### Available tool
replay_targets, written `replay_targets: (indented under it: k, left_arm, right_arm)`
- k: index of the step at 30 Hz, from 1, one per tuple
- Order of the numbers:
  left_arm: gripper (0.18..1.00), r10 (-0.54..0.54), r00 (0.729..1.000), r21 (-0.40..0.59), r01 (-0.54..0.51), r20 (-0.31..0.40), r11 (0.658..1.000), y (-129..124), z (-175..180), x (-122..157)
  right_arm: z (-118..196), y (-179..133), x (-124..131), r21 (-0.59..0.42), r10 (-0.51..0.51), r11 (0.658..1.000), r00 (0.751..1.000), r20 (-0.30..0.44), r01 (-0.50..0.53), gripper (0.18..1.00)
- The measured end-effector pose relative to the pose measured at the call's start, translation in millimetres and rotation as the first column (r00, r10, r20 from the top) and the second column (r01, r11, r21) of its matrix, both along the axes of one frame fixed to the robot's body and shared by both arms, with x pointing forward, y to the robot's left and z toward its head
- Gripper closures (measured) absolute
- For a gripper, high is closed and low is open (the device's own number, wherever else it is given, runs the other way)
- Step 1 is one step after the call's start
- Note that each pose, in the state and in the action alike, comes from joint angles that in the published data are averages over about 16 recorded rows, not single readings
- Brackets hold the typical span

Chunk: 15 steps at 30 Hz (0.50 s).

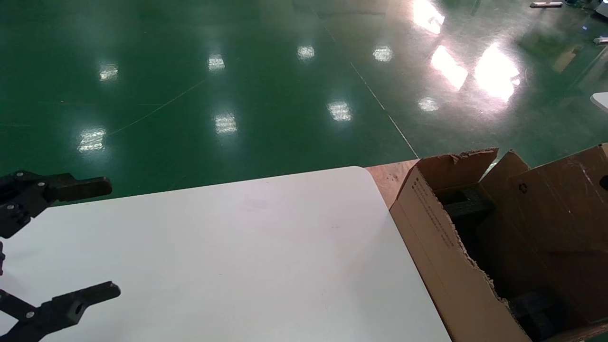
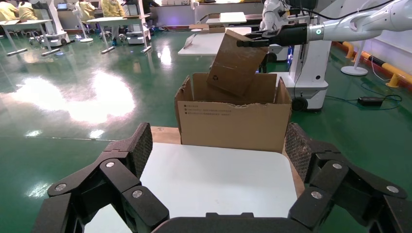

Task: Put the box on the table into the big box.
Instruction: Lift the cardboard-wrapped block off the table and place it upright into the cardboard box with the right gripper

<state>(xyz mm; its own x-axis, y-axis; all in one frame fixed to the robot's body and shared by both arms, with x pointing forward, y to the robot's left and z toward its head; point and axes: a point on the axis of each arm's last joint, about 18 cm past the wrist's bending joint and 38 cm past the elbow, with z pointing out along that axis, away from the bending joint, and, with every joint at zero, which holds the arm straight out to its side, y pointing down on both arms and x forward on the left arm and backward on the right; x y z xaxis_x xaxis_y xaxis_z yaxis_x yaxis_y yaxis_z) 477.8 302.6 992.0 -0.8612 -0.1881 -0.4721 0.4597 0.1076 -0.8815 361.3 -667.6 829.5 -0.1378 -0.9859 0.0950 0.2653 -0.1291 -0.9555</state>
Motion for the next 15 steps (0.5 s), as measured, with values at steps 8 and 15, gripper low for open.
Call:
replay_targets:
  k: [8, 15]
  left_arm:
    - [0.184, 0.000, 1.000, 0.000, 0.000, 0.000, 1.000, 0, 0, 0]
    - [0.184, 0.000, 1.000, 0.000, 0.000, 0.000, 1.000, 0, 0, 0]
  right_arm:
    - [-13, -5, 3, 0.034, -0.009, 0.999, 1.000, -0.027, 0.010, 0.681]
    - [-22, -8, 4, 0.053, -0.018, 0.998, 0.998, -0.053, 0.021, 0.681]
